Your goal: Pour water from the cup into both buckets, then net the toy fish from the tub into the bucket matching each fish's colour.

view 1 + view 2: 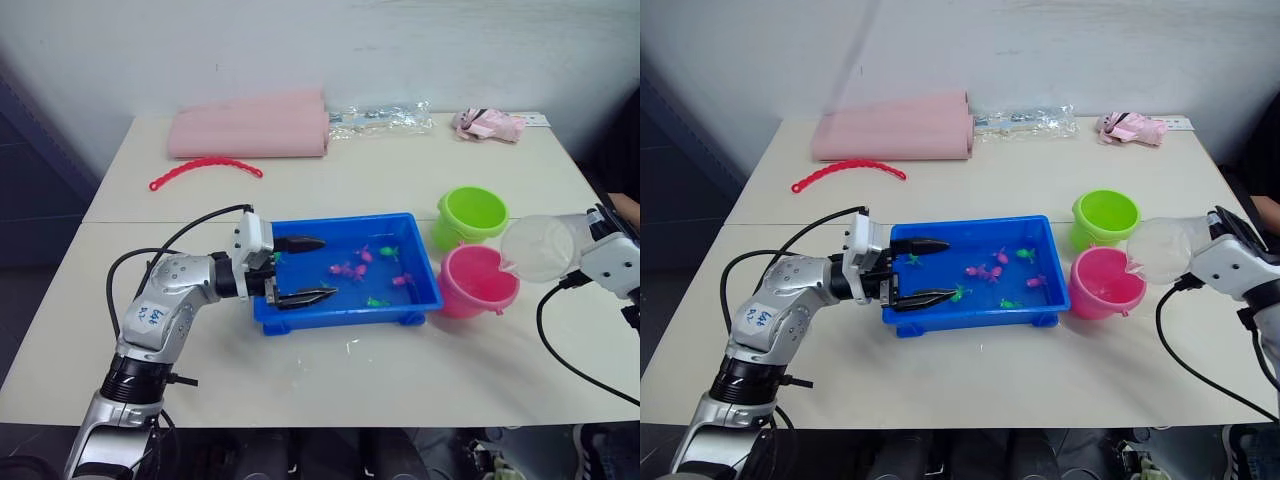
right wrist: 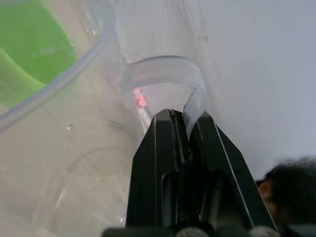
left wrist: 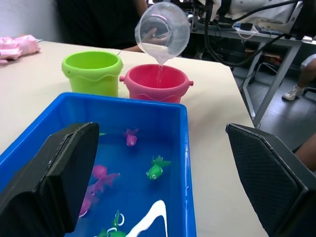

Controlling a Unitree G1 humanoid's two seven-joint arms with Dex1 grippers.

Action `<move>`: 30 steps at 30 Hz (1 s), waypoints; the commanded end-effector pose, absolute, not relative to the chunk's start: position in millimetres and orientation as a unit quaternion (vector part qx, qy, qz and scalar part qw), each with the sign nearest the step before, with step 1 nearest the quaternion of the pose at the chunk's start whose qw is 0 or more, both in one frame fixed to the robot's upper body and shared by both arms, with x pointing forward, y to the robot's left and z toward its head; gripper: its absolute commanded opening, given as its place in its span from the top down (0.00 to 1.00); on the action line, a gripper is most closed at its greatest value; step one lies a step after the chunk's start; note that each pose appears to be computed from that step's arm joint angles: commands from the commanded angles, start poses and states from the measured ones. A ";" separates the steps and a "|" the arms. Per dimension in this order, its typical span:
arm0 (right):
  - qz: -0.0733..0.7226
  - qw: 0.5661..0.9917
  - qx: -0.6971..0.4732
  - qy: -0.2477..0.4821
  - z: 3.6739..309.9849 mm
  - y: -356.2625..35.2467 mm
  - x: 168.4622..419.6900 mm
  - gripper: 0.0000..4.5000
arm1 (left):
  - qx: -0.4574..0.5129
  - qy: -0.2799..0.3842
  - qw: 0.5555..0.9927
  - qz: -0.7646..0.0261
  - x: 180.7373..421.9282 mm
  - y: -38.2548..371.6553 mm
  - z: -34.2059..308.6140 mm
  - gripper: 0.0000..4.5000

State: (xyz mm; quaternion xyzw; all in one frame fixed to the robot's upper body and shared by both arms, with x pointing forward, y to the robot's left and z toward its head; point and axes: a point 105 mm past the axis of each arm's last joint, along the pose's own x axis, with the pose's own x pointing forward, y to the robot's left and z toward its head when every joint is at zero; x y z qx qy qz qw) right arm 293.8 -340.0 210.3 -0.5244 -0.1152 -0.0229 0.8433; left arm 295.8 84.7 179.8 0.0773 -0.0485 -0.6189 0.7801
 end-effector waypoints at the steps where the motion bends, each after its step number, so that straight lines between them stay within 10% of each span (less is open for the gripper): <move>1: -0.026 0.884 -0.449 -0.125 215.9 -342.9 293.5 0.98 | 0.077 -0.072 0.784 -0.612 292.4 90.5 193.0 0.00; 12: -0.102 0.958 -0.240 -0.121 221.3 -372.5 298.9 0.98 | 0.052 -0.100 0.805 -0.582 304.6 96.1 215.4 0.00; 30: -0.131 0.892 -0.426 -0.075 263.5 -375.7 372.3 0.98 | 0.080 -0.104 0.818 -0.560 329.3 87.0 221.7 0.00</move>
